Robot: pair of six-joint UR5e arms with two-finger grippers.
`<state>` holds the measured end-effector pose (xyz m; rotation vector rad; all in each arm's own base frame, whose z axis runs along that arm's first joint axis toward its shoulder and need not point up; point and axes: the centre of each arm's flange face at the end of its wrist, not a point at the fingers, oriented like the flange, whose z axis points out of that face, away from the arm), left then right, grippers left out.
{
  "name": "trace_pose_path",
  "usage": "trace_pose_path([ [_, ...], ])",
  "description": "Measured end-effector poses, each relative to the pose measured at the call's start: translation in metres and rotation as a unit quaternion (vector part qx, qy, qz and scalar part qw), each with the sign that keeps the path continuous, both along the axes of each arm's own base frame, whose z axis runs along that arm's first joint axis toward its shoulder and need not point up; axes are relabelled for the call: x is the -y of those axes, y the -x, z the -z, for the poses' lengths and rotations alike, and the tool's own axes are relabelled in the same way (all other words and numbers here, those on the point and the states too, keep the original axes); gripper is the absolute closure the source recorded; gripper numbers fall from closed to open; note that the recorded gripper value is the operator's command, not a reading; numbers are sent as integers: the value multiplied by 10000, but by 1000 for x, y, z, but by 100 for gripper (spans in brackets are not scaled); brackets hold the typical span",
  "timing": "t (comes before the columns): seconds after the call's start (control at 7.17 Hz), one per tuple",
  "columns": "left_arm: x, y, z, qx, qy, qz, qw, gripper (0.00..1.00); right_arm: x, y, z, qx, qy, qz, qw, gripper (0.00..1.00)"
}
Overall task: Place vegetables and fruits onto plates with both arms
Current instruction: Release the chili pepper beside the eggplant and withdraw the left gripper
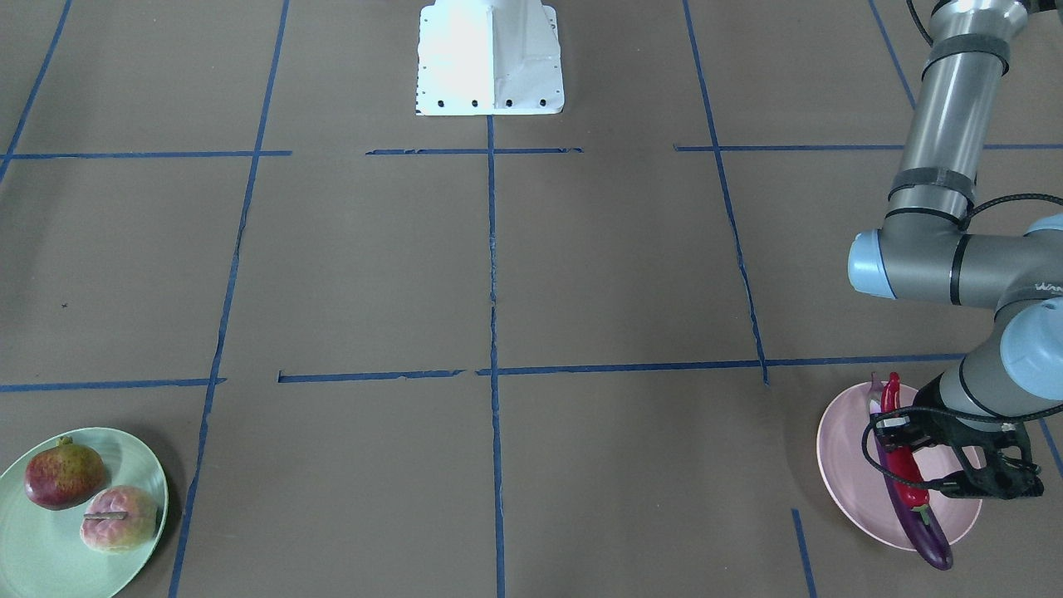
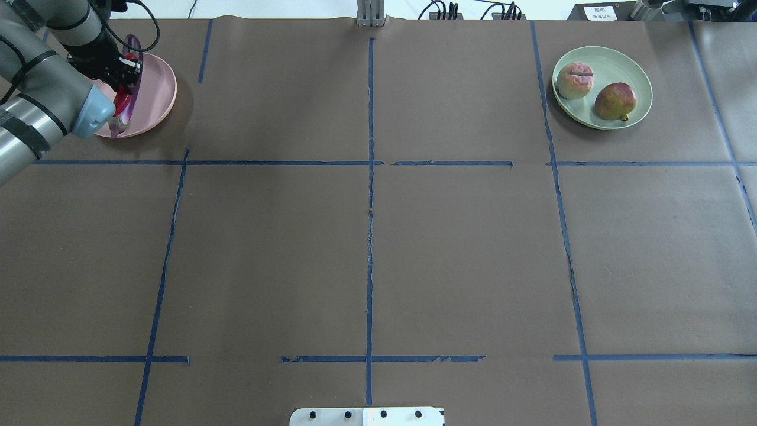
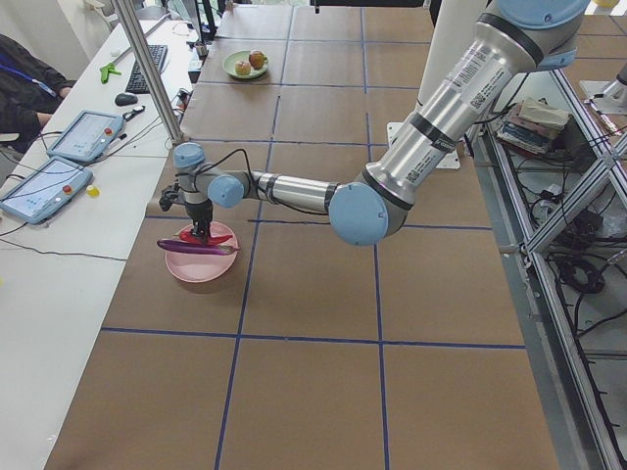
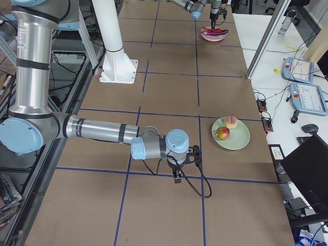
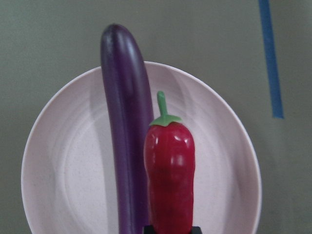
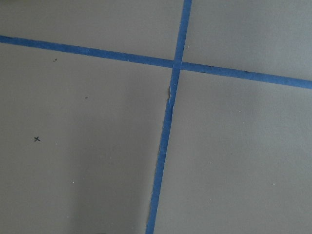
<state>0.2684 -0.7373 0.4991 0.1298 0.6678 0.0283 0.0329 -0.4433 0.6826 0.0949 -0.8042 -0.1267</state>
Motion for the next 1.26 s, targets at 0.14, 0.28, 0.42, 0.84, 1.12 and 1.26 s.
trace_pose_path([
  [0.14, 2, 2, 2, -60, -21, -3, 10000, 0, 1, 0, 1, 4, -9, -5, 10000, 0],
  [0.28, 4, 13, 8, -231, 10, -22, 9997, 0, 2, 0, 3, 8, -22, -6, 10000, 0],
  [0.42, 4, 31, 11, -482, 62, -56, 9988, 0, 3, 0, 4, 11, -32, -7, 10000, 0],
  [0.84, -28, 104, -5, -899, -192, -242, 9955, 0, 6, 0, 6, -3, -39, -20, 10000, 0],
  [1.12, -59, 153, -23, -716, -398, -681, 9943, 0, 9, -1, 8, -2, -36, -38, 10000, 0],
  [1.26, -78, 188, -30, -563, -397, -881, 9937, 0, 9, -2, 8, -2, -35, -50, 10000, 0],
])
